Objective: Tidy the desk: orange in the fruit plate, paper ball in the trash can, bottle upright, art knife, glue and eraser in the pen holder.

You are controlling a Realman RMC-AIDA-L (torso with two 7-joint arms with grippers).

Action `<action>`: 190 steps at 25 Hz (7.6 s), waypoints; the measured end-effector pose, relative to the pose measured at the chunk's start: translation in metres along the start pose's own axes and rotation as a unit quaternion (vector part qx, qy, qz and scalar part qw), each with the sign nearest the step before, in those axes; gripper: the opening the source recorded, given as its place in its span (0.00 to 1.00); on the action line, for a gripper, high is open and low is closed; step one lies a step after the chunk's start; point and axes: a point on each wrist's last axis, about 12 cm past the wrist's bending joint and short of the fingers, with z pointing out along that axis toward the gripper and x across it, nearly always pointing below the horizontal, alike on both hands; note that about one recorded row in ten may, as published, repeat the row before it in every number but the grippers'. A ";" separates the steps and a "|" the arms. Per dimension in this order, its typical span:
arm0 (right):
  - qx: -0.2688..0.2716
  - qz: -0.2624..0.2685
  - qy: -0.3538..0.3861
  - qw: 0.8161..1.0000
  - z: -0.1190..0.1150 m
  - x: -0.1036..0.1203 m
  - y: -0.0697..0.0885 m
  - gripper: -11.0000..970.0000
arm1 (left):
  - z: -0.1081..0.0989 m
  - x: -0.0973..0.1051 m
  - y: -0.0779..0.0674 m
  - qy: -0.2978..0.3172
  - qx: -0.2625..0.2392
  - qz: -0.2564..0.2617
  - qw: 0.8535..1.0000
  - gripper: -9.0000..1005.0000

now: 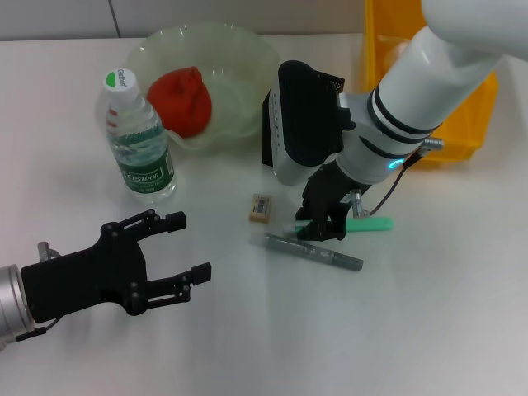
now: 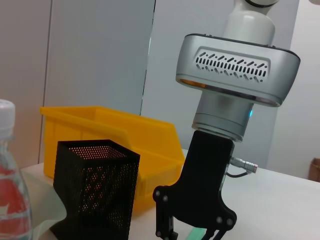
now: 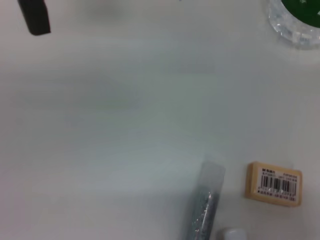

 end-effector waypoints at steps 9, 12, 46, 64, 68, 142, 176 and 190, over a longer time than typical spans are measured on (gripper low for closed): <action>-0.001 -0.004 0.004 1.000 0.001 -0.001 0.002 0.23 | 0.000 0.000 0.000 0.001 0.000 0.001 1.000 0.84; 0.000 -0.002 -0.006 1.000 0.000 -0.003 0.002 0.21 | -0.001 0.000 0.000 0.001 0.000 0.000 1.000 0.84; 0.021 0.165 -0.523 0.836 -0.033 0.110 0.050 0.20 | 0.003 -0.001 -0.010 -0.045 0.012 -0.031 0.998 0.84; 0.127 0.131 -0.628 0.757 -0.019 0.132 0.079 0.20 | 0.005 -0.005 -0.009 -0.060 0.016 -0.033 0.998 0.84; 0.129 0.127 -0.627 0.758 -0.019 0.132 0.078 0.20 | 0.004 -0.005 -0.010 -0.063 0.012 -0.035 0.997 0.84; 0.218 0.303 -0.563 0.738 -0.005 0.104 -0.001 0.20 | 0.005 -0.004 -0.013 -0.071 0.018 -0.035 0.997 0.84; 0.226 0.303 -0.548 0.746 0.000 0.105 0.000 0.61 | 0.002 -0.005 -0.015 -0.075 0.022 -0.034 0.996 0.84; 0.156 0.242 -0.669 0.685 -0.033 0.118 0.035 0.65 | 0.002 -0.004 -0.015 -0.073 0.023 -0.034 0.996 0.84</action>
